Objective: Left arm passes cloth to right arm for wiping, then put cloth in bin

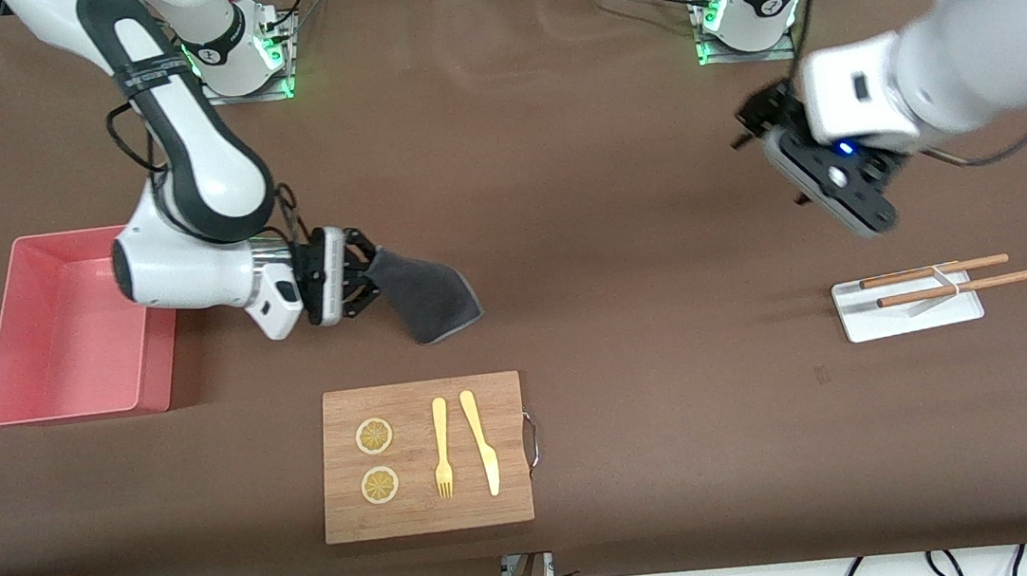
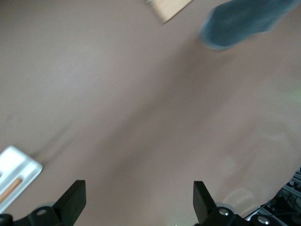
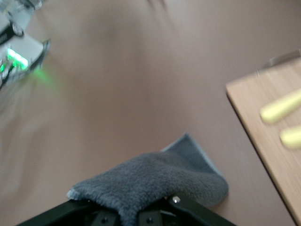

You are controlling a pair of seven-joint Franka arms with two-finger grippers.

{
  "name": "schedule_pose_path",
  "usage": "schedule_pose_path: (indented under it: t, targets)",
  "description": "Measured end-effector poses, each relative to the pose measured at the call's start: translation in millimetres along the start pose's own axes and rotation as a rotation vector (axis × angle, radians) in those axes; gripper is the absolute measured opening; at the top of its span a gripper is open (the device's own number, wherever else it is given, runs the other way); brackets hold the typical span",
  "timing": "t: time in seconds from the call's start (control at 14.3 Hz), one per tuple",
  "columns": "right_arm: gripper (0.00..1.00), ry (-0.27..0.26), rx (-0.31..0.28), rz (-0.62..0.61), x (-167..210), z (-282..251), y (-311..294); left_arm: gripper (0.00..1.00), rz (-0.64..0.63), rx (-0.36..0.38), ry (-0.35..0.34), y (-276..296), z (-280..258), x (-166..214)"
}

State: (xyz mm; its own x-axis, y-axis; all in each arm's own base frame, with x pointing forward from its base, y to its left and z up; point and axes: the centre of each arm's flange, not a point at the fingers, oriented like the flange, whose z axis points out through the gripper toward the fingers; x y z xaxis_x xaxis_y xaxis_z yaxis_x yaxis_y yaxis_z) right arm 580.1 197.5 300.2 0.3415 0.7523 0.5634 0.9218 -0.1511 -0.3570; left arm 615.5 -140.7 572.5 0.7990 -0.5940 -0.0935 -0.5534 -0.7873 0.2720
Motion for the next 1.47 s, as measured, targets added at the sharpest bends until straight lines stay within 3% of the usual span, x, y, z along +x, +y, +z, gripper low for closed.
schedule_pose_path:
  t: [0.14,0.28,0.63,0.77,1.05,1.26,1.47]
  targets:
    - [0.02,-0.074,0.008,0.004,-35.2,-34.0,6.9,1.0,-0.081,0.074,-0.059,-50.8,12.4,-18.0]
    - [0.02,-0.141,0.015,0.017,-69.0,-70.9,11.8,1.0,-0.111,0.137,-0.086,-65.7,12.0,-25.6]
    - [0.02,-0.33,-0.04,0.024,-131.0,-149.8,14.5,1.0,-0.359,0.237,-0.031,-66.5,-15.7,-39.4]
    - [0.02,-0.373,-0.057,0.051,-140.1,-159.3,16.1,1.0,-0.46,0.25,-0.004,-65.0,-26.8,-49.1]
    - [0.02,-0.403,-0.081,0.14,-130.2,-111.1,32.6,1.0,-0.518,0.299,0.121,-64.0,-26.7,-73.0]
    - [0.02,-0.402,-0.117,0.157,-101.1,-41.4,49.2,1.0,-0.521,0.289,0.112,-44.2,-7.3,-100.7]
    - [0.02,-0.403,-0.161,0.209,-60.5,14.5,58.8,1.0,-0.524,0.259,0.133,-39.2,-2.5,-103.4]
